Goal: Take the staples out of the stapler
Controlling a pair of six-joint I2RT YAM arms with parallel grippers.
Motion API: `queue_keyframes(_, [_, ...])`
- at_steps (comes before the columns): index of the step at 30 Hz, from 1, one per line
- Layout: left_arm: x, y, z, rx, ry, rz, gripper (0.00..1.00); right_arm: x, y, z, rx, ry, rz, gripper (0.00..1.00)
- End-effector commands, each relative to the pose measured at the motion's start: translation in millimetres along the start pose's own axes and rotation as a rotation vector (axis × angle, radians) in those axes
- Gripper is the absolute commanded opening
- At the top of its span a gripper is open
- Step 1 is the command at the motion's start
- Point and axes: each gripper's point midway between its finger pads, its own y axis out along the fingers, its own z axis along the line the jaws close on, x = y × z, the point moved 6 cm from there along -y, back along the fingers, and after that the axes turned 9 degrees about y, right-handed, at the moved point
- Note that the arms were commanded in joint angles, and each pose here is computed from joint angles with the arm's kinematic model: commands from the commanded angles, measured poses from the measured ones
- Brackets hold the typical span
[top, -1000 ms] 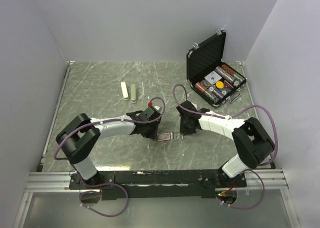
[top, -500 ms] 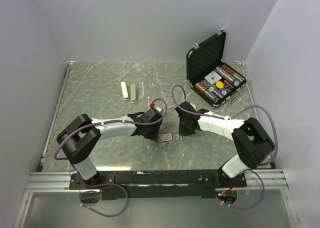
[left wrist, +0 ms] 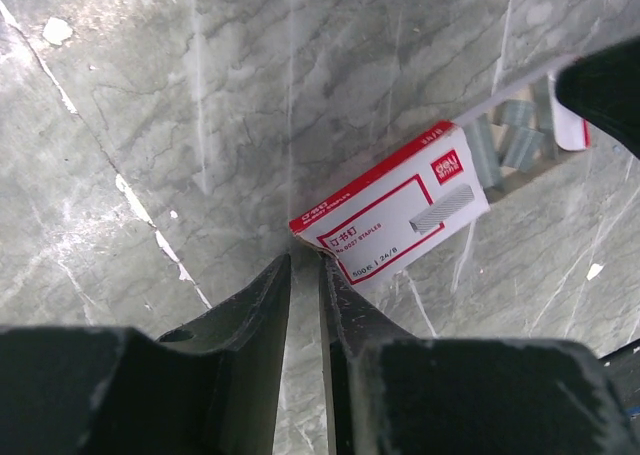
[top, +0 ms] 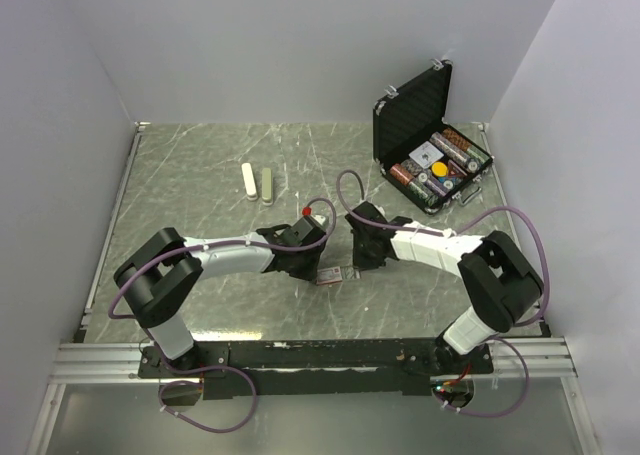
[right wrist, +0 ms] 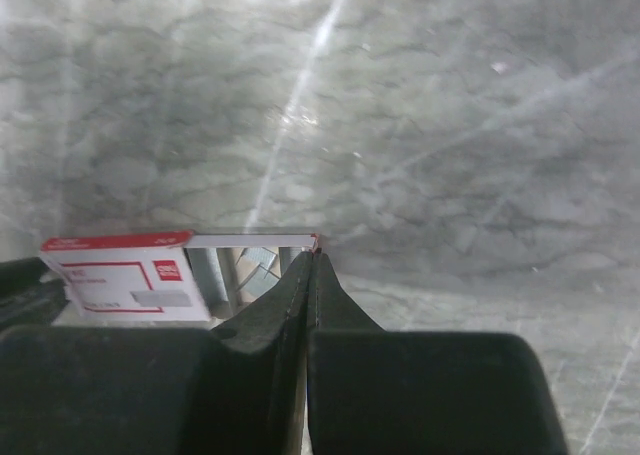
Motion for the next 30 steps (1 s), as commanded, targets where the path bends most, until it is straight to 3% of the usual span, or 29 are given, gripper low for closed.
queue_keyframes(1, [-23, 9, 3, 0.030, 0.043, 0.088, 0.25, 7, 2, 19, 0.058, -0.035, -0.009, 0.00])
queue_keyframes(23, [-21, 7, -1, 0.028, 0.054, 0.076, 0.24, -16, 5, 67, 0.212, -0.092, 0.093, 0.00])
queue_keyframes(30, [-21, 8, 0, 0.030, 0.054, 0.076, 0.24, -14, 3, 64, 0.166, -0.104, 0.068, 0.00])
